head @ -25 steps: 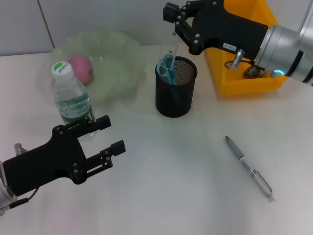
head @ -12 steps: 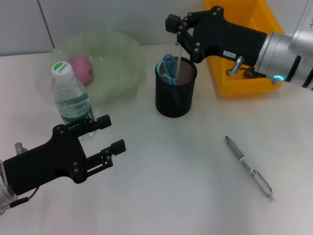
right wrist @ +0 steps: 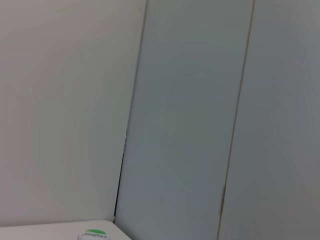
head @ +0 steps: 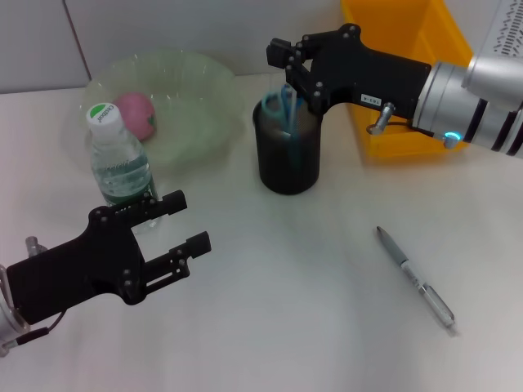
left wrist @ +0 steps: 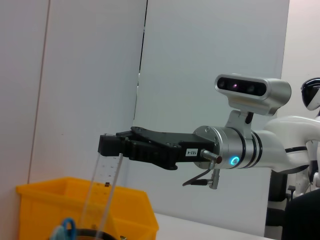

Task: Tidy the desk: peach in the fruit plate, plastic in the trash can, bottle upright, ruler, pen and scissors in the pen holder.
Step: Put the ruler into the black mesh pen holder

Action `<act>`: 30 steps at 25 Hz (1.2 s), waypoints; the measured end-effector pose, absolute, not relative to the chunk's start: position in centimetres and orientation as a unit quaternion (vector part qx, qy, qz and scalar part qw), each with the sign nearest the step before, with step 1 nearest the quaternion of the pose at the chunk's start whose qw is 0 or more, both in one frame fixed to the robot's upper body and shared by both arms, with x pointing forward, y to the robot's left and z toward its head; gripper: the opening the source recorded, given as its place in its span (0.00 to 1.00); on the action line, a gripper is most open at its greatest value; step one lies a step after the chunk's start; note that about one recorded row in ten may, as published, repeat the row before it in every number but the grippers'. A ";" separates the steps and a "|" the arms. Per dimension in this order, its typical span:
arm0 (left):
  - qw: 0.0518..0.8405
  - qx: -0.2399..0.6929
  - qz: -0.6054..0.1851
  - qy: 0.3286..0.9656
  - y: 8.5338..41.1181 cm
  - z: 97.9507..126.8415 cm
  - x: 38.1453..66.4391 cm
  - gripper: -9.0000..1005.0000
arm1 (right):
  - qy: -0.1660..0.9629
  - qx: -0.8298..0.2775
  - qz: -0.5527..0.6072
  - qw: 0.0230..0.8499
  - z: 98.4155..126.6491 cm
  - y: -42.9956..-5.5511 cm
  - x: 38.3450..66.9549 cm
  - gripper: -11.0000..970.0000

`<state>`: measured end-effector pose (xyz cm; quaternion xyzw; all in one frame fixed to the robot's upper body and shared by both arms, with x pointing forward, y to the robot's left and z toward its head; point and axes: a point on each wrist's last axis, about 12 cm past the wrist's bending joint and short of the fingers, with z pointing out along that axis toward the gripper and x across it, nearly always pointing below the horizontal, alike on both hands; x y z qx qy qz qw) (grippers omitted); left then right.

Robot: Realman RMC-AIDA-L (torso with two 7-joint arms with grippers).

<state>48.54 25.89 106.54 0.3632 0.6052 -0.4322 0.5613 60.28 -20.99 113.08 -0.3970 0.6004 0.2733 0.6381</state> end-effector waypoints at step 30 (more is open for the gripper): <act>0.562 0.361 -0.432 0.606 25.8 106.5 48.5 0.64 | 0.608 -0.398 0.273 0.631 112.8 -20.4 60.2 0.12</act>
